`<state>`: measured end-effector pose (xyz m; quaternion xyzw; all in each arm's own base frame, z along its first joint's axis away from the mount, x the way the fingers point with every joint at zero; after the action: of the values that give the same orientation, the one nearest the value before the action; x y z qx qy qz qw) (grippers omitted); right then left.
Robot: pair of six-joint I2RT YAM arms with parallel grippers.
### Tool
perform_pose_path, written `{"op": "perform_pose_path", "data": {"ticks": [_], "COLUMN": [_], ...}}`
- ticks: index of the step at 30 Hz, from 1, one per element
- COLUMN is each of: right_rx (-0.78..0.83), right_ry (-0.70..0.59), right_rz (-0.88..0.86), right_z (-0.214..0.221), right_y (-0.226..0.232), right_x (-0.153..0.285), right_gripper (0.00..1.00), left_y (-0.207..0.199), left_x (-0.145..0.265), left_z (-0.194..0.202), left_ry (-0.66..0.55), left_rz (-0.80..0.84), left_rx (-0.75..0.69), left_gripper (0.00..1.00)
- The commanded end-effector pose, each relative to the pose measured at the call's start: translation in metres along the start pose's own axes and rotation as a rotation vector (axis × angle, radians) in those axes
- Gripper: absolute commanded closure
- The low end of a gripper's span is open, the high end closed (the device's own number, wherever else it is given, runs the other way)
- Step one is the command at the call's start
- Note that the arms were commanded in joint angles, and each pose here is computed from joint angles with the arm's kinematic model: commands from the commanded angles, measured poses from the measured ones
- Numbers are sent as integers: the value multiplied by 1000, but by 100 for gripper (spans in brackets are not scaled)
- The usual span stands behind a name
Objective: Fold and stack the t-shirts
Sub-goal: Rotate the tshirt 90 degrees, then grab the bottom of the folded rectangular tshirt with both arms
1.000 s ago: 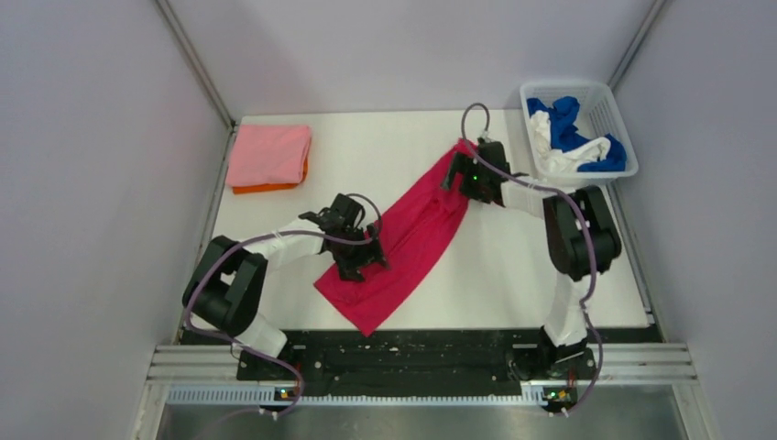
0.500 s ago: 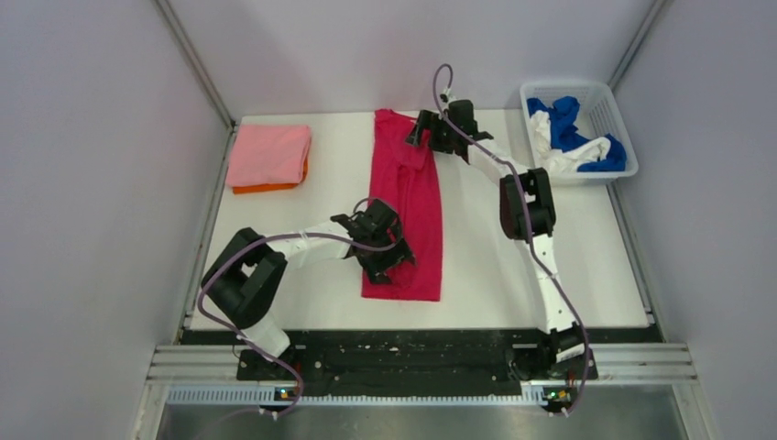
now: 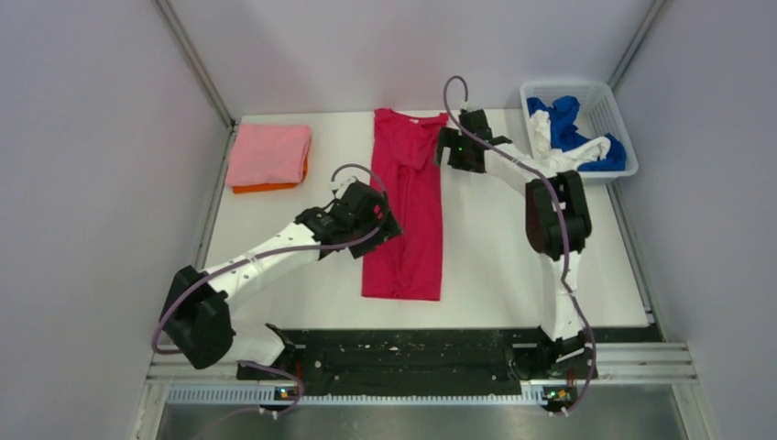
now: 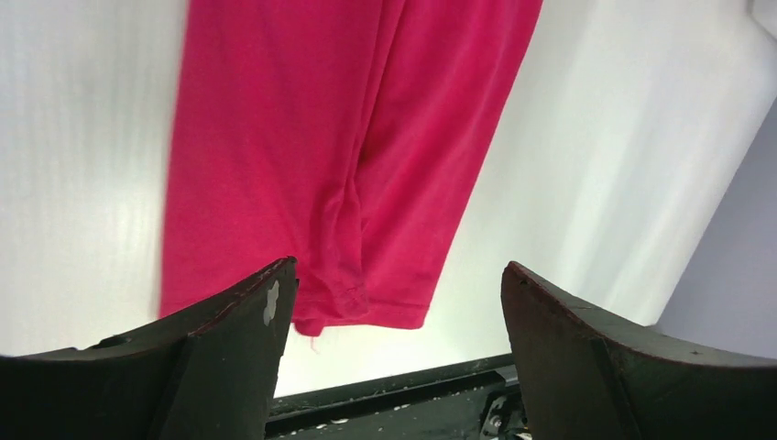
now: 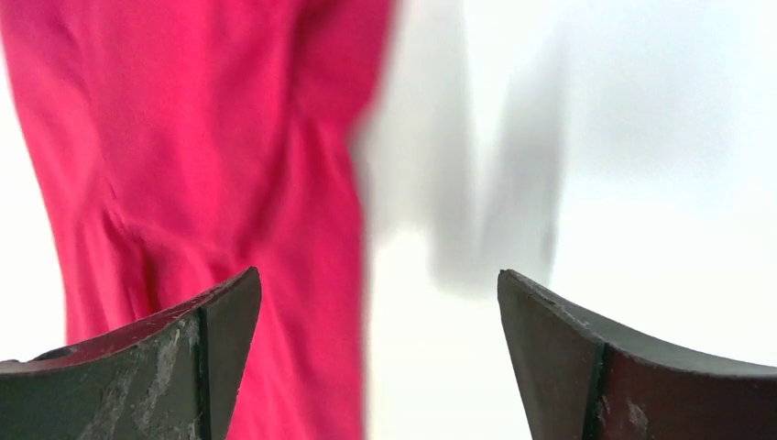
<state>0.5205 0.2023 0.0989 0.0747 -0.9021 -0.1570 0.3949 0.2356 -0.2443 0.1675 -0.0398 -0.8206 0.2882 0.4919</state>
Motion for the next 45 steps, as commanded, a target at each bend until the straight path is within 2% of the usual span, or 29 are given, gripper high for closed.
{"op": "perform_pose_path", "data": {"ticks": [1,6,8,11,16,21,26,32,35,37,39,42,43,45], "right_rx": [2,-73,-114,-132,-121,-129,-83,-98,-93,-92,-91,-80,-63,-14], "right_ry": [-107,63,100,129,253,340,379,398,400,392,396,485,521,578], "right_rz": [63,-92,-172,-316,-324,-317,-257,-274,-253,-242,-238,-256,-261,-246], "right_z": [7,139,176,204,253,287,301,309,312,313,315,328,334,345], "right_y": [-19,-25,-13,11,24,27,21,23,21,20,20,20,19,13], "right_x": [92,148,170,198,227,238,240,233,227,222,218,221,226,238], "right_gripper": [1,2,3,5,11,22,29,39,41,43,50,91,100,100], "left_y": [40,81,91,98,109,120,126,124,120,120,124,129,131,137], "left_x": [19,21,17,9,-2,-10,-18,-28,-31,-32,-32,-25,-22,-16], "left_z": [-7,12,21,32,43,53,68,71,73,74,74,74,75,80], "left_ry": [-90,-48,-21,21,61,104,185,200,223,234,229,222,224,236], "left_rz": [-112,-136,-131,-100,-107,-137,-128,-106,-81,-82,-101,-120,-118,-109], "left_rx": [-97,-144,-152,-157,-158,-156,-141,-139,-143,-147,-150,-165,-168,-173], "left_gripper": [13,14,14,17,27,34,43,49,59,73,99,100,100,100]}}
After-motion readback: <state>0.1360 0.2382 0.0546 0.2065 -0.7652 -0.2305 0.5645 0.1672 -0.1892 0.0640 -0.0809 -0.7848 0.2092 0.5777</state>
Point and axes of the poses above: each gripper's point midway between its finger pads, its own x axis back along the fingers, its own y axis along the line the jaws close on, z = x × y, the point moved 5 cm from there along x, back along the fingers, and after that the axes turned 3 degrees about -x, right-handed, at the moved point
